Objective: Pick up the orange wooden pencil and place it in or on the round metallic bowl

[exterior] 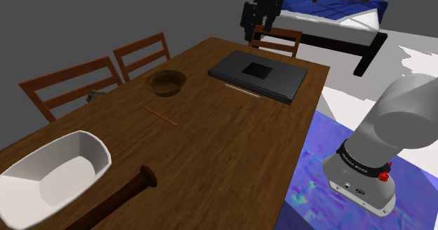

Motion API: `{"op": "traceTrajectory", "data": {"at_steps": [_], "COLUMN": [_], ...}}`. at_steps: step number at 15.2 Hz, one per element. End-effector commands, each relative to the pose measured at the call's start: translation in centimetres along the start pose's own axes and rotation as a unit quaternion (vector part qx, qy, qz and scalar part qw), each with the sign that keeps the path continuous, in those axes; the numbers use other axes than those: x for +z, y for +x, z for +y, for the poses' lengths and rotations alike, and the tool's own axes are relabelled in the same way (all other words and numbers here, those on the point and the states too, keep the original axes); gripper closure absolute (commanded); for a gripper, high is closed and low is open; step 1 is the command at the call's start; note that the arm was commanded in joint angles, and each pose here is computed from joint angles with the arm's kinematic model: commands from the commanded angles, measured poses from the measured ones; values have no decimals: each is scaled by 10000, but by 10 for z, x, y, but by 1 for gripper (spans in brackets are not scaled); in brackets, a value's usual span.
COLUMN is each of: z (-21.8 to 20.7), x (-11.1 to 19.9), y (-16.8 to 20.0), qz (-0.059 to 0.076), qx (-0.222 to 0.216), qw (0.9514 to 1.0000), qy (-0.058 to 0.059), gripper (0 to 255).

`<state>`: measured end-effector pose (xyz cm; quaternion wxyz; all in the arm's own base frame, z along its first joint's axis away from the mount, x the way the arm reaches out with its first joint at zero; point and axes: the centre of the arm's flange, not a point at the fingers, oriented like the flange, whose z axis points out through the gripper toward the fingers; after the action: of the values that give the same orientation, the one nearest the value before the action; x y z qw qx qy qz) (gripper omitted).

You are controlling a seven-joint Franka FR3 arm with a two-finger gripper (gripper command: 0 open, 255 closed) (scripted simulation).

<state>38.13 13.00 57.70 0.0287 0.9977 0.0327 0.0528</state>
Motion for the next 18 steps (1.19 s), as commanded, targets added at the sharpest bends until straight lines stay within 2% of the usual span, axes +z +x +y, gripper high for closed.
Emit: {"op": "traceTrajectory", "data": {"at_steps": [1,18], "z": [-24,-225], "x": [9,111], "y": [9,87], "qz": [-28,-274], "qx": [-81,-763], "qw": [10000,9955], "qy": [-50,-496], "gripper": [0,0]}}
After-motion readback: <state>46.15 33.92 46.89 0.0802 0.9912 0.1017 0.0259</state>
